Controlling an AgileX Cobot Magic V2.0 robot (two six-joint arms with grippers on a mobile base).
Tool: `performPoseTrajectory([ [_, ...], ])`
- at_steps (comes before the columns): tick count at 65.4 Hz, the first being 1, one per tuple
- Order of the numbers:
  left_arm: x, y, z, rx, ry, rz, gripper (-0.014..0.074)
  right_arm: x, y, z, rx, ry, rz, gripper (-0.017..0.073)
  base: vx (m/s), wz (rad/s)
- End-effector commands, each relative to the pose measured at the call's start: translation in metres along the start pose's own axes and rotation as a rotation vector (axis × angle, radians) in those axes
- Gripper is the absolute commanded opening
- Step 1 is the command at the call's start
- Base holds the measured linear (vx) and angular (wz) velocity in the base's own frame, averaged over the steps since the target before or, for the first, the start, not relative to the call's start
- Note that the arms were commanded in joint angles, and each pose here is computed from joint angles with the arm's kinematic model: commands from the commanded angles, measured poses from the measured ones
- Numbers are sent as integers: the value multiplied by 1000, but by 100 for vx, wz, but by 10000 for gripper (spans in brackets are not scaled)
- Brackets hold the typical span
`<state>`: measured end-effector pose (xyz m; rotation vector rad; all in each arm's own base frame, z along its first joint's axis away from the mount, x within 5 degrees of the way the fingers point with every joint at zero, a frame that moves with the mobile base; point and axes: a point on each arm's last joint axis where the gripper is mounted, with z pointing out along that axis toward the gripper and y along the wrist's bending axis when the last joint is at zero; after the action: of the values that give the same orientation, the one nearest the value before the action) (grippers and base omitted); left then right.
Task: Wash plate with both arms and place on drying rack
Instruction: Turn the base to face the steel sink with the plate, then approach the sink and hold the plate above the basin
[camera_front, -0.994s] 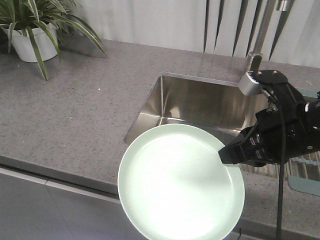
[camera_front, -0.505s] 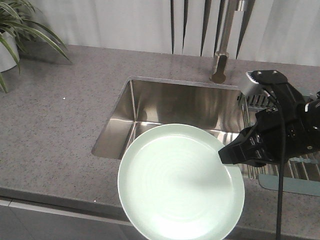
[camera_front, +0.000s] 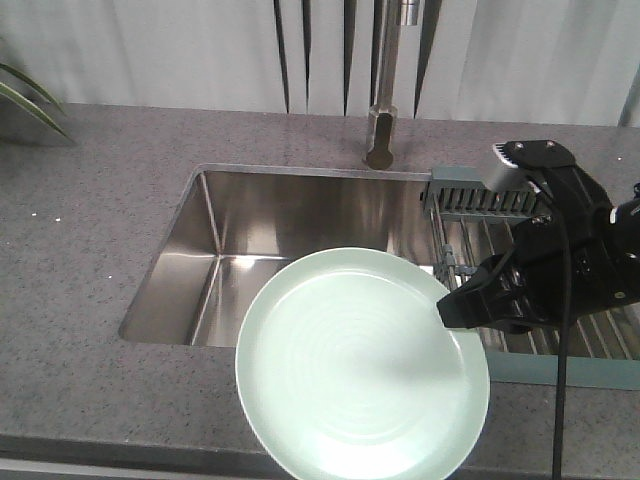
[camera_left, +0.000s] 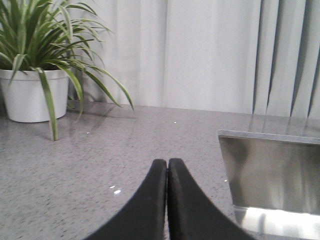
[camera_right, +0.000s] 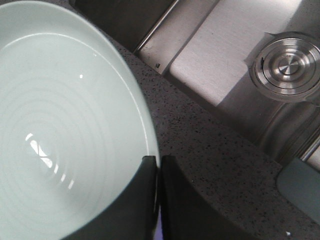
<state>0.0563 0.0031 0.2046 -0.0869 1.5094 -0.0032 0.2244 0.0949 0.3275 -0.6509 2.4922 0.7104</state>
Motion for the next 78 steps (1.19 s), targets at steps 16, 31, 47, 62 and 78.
performPoseTrajectory([
  [16, -15, -1, -2, 8, -114, -12, -6, -7, 8, -12, -16, -82, -5, -1, 5, -18],
  [31, -15, -1, -2, 8, -114, -12, -6, -7, 8, -12, -16, -82, -5, -1, 4, -14],
  [47, -15, -1, -2, 8, -114, -12, -6, -7, 8, -12, -16, -82, -5, -1, 4, -9],
  [62, -15, -1, -2, 8, -114, -12, -6, -7, 8, -12, -16, -82, -5, -1, 4, -1],
  [78, -15, -1, -2, 8, -114, -12, -6, -7, 8, -12, -16, -82, -5, -1, 5, 3],
])
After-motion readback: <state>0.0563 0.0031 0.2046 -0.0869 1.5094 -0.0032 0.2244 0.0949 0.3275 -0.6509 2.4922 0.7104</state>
